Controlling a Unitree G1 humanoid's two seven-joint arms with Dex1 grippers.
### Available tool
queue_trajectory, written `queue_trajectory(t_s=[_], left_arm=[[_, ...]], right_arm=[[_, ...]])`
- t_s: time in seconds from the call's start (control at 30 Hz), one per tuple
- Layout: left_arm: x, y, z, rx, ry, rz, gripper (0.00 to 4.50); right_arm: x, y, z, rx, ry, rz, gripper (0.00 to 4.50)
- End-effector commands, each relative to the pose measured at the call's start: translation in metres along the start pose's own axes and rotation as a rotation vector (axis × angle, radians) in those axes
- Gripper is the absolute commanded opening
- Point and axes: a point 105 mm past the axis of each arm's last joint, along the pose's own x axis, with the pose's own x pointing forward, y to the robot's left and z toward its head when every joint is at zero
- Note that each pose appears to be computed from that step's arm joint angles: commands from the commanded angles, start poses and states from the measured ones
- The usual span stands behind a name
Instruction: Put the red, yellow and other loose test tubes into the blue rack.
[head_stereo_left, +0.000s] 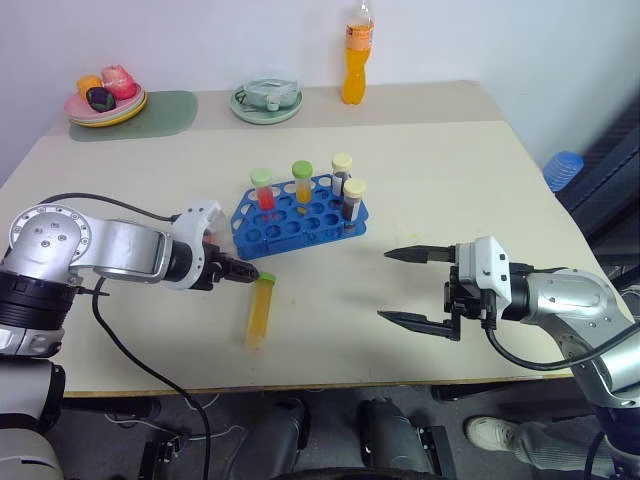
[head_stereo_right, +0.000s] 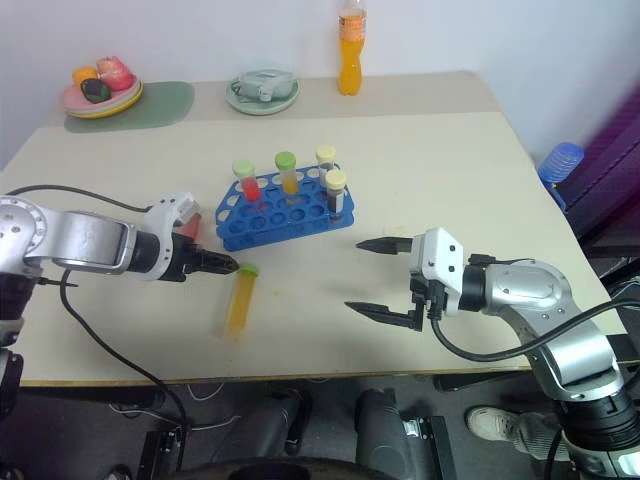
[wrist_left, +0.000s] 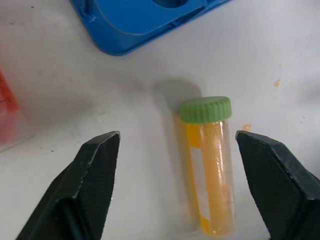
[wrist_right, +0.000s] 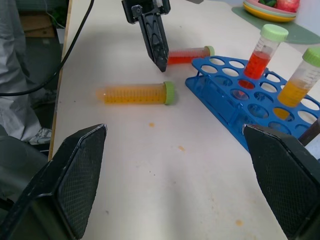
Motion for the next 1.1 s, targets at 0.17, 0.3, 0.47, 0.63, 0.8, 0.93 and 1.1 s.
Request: queue_trajectory(t_s=[0.17, 0.3, 0.47, 0.63, 0.8, 0.93, 1.1], left_arm=[[0.003, -0.003, -0.005, 0.024, 0.019, -0.002, 3.81], [0.008, -0.005, -0.008, 0.026, 0.027, 0.004, 3.81], [0.011, -0.009, -0.007, 0.038, 0.028, -0.002, 3.81], [0.011, -0.009, -0.007, 0.044, 0.033, 0.009, 3.81], [0.017, -0.004, -0.013, 0.010, 0.029, 0.033, 3.81], [0.020, -0.004, -0.018, -0.004, 0.025, 0.032, 3.81], [0.022, -0.001, -0.024, -0.027, 0.007, 0.059, 3.81]], right_arm=[[0.003, -0.001, 0.009, -0.028, -0.023, 0.005, 4.50], [0.004, 0.000, 0.010, -0.025, -0.025, 0.005, 4.50], [0.007, 0.002, 0.011, -0.024, -0.030, 0.001, 4.50], [0.006, 0.004, 0.013, -0.021, -0.030, 0.005, 4.50], [0.002, 0.006, 0.013, -0.010, -0.015, 0.019, 4.50], [0.001, 0.004, 0.014, -0.007, -0.012, 0.023, 4.50], [0.002, 0.005, 0.014, -0.006, -0.016, 0.028, 4.50]])
